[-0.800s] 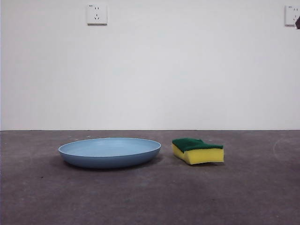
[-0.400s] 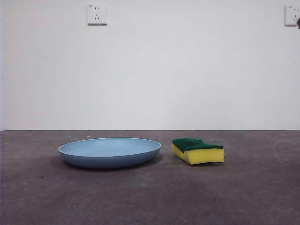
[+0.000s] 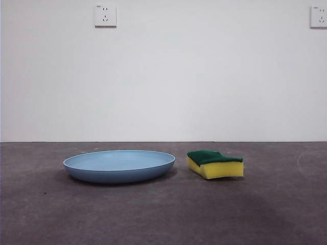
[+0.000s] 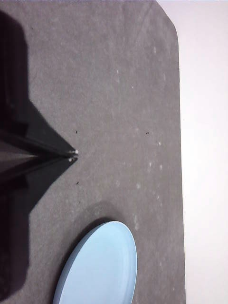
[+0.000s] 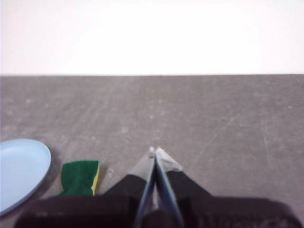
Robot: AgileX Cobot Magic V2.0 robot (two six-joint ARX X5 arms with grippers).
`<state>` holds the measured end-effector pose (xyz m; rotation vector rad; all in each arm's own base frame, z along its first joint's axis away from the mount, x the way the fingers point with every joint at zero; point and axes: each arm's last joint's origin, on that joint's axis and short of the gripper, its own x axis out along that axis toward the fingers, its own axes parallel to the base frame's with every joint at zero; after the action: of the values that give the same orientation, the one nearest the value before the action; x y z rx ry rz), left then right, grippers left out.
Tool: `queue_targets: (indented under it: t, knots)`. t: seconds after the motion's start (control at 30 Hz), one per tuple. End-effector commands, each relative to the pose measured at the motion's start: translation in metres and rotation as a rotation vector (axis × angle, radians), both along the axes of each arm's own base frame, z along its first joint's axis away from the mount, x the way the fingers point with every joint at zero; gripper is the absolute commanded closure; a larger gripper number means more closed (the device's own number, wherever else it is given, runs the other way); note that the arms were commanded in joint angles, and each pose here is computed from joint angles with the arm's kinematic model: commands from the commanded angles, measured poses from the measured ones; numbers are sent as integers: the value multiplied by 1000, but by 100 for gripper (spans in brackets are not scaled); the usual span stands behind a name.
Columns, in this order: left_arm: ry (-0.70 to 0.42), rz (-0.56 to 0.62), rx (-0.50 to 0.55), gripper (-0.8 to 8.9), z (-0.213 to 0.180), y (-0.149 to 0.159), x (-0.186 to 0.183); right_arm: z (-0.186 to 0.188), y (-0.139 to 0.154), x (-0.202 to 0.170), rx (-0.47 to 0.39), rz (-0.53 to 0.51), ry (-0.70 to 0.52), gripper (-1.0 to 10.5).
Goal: Pick up the plate,pick up the cloth,clean the plate with the cloth
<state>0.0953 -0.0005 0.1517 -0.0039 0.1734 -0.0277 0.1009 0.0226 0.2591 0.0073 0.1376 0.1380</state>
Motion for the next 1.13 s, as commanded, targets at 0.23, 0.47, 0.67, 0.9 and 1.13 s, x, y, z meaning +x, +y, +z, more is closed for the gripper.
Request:
queue_targets:
  t: [0.23, 0.47, 0.67, 0.9, 1.13]
  knots:
    - [8, 9, -6, 817, -5, 1, 1, -68, -15, -1, 51, -47, -31, 946]
    - [8, 9, -6, 817, -5, 1, 1, -100, -17, -2, 83, -69, -2, 946]
    - [8, 9, -6, 817, -5, 1, 1, -112, -17, -4, 81, -73, 59, 946]
    - [7, 9, -6, 817, -5, 1, 1, -112, -16, -5, 97, -66, 63, 946]
    - [7, 9, -6, 817, -5, 0, 1, -112, -17, -5, 95, -77, 62, 946]
